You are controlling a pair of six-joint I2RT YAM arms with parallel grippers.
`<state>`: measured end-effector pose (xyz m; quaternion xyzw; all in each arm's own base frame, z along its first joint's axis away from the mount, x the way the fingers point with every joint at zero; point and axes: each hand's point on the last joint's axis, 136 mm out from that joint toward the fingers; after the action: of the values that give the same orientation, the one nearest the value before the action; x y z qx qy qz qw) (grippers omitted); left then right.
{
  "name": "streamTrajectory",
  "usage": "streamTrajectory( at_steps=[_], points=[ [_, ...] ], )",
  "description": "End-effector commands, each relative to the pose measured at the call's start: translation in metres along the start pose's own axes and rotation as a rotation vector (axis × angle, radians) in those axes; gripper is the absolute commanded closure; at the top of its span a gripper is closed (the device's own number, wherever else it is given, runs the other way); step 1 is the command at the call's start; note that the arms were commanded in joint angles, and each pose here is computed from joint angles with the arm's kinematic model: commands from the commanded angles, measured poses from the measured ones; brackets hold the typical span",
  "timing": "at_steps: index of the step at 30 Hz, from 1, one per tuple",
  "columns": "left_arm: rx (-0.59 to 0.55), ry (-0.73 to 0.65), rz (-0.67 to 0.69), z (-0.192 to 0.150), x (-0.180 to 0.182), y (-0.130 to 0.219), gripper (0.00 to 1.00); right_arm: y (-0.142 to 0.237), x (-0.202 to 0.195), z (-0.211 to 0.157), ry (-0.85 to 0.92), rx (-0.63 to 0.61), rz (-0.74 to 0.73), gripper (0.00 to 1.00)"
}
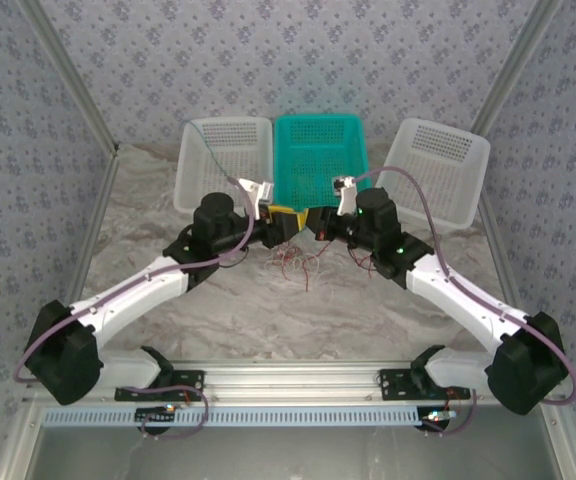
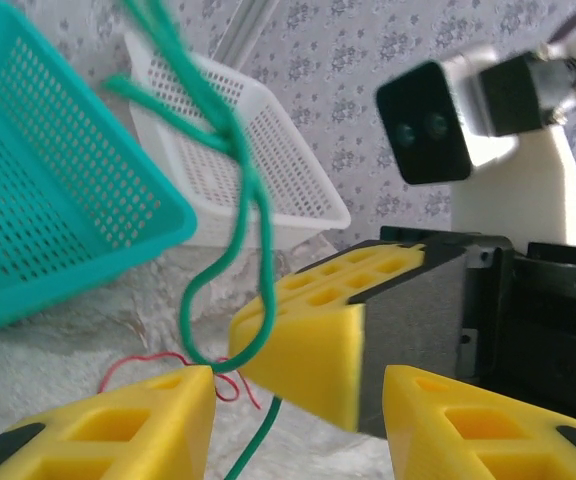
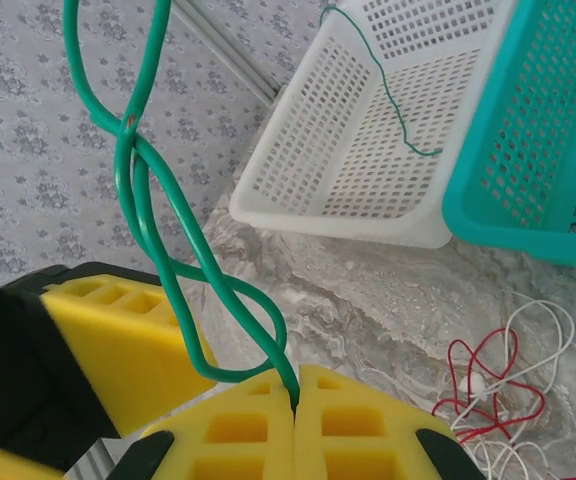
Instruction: Untangle the cables
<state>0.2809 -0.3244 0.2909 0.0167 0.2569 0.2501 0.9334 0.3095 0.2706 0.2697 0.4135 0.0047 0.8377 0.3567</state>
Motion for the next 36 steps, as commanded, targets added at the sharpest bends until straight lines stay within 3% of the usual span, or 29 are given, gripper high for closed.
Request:
streamTrajectory(
  at_steps=[1, 3, 12, 17, 20, 27, 29, 32, 36],
  points=[
    [-0.024, -0.172, 0.045, 0.016, -0.003, -0.001, 0.51, 0.001, 0.017, 0.008, -0.017, 0.010, 0.041, 1.00],
    [-0.010, -0.187, 0.068, 0.017, 0.002, -0.004, 0.52, 0.000, 0.020, 0.008, -0.017, 0.015, 0.050, 1.00],
    [0.003, -0.202, 0.162, 0.018, 0.022, -0.014, 0.75, 0.002, 0.038, 0.007, 0.006, 0.033, 0.104, 1.00],
    [0.004, -0.173, 0.310, 0.021, 0.048, -0.012, 0.77, 0.003, 0.051, 0.005, 0.022, 0.046, 0.131, 1.00],
    [-0.010, -0.172, 0.390, 0.023, 0.060, -0.006, 0.67, 0.003, 0.055, 0.003, 0.025, 0.056, 0.141, 1.00],
    [0.007, -0.167, 0.129, 0.021, 0.023, -0.022, 0.73, 0.003, 0.054, 0.002, 0.054, 0.058, 0.137, 1.00],
    [0.002, -0.164, 0.138, 0.022, 0.025, -0.023, 0.77, 0.003, 0.054, 0.003, 0.054, 0.055, 0.137, 1.00],
    [0.018, -0.162, 0.203, 0.020, 0.036, -0.021, 0.99, 0.005, 0.050, 0.004, 0.051, 0.049, 0.111, 1.00],
    [0.035, -0.176, 0.224, 0.017, 0.037, -0.010, 1.00, 0.010, 0.006, 0.012, -0.038, 0.018, -0.056, 1.00]
  ],
)
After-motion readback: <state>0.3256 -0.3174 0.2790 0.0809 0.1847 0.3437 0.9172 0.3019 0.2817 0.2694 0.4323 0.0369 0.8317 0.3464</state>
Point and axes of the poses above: each hand's point on the last joint's axis, 136 mm out from that joint toward the fingers, its own y axis back along the fingers, its own x axis along the line the jaws close on, z = x × y, and after that the axes turned 5 degrees about -y, right-handed
